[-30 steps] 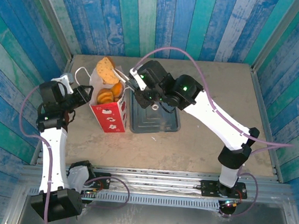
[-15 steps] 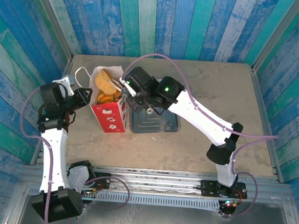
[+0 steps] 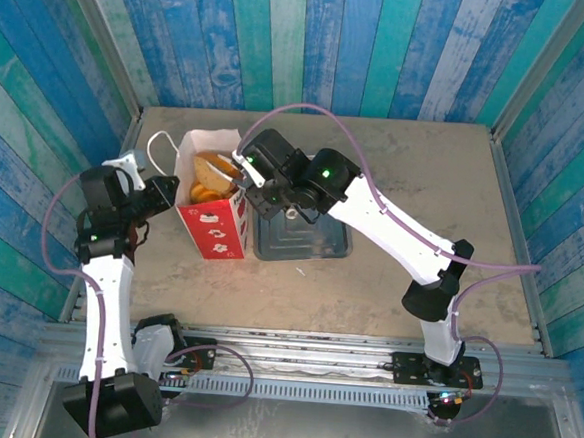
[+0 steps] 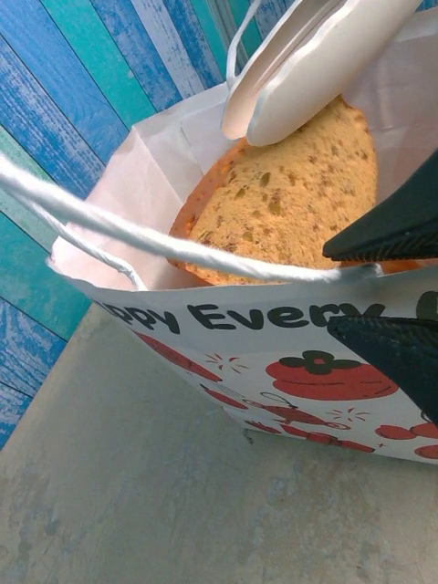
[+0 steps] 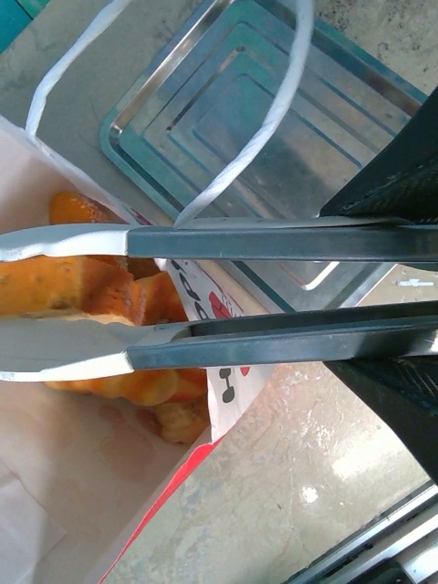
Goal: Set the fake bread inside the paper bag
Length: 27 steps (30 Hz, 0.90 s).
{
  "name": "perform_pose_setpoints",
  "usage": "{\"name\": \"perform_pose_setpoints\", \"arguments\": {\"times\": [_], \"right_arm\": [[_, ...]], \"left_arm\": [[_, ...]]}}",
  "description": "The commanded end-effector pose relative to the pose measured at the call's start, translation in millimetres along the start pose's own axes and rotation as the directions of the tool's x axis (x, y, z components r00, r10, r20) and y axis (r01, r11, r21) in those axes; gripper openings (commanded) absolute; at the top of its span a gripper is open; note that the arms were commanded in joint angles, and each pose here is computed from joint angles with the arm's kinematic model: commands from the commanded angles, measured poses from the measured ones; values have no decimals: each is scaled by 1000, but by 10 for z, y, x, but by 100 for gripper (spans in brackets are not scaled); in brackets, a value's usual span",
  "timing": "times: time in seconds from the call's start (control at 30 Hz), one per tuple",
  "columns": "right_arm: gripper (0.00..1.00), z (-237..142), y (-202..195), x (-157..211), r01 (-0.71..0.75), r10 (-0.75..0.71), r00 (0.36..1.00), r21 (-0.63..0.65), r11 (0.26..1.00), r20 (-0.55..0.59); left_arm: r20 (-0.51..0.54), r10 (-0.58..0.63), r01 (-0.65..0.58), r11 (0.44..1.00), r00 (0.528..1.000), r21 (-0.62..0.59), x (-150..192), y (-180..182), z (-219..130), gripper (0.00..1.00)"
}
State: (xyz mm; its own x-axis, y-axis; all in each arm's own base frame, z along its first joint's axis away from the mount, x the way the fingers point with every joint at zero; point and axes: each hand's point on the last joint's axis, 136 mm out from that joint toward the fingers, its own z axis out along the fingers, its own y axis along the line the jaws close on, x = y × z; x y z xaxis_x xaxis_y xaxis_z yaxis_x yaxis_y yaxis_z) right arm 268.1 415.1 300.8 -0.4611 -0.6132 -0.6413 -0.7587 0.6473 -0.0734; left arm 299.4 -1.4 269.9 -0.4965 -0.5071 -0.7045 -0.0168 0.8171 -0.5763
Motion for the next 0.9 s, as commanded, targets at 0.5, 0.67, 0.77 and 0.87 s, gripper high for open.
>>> {"name": "perform_pose_setpoints", "arguments": {"times": [0.5, 0.67, 0.77, 0.87], "right_arm": [[36, -631, -120, -371, -23, 23, 984, 0, 1000, 175], [36, -882, -177, -435, -36, 37, 973, -7, 999, 229], [36, -1030, -221, -455, -47, 49, 965, -11, 999, 258], [36, -1178, -288, -452, -61, 61, 958, -9, 998, 281]], "left_arm": [[35, 11, -12, 999, 999, 41, -41, -82, -49, 19], [45, 17, -18, 999, 999, 43, -75, -115, -83, 28], [57, 25, -28, 999, 998, 47, -125, -171, -137, 37], [78, 40, -44, 998, 996, 51, -197, -255, -227, 52]]}}
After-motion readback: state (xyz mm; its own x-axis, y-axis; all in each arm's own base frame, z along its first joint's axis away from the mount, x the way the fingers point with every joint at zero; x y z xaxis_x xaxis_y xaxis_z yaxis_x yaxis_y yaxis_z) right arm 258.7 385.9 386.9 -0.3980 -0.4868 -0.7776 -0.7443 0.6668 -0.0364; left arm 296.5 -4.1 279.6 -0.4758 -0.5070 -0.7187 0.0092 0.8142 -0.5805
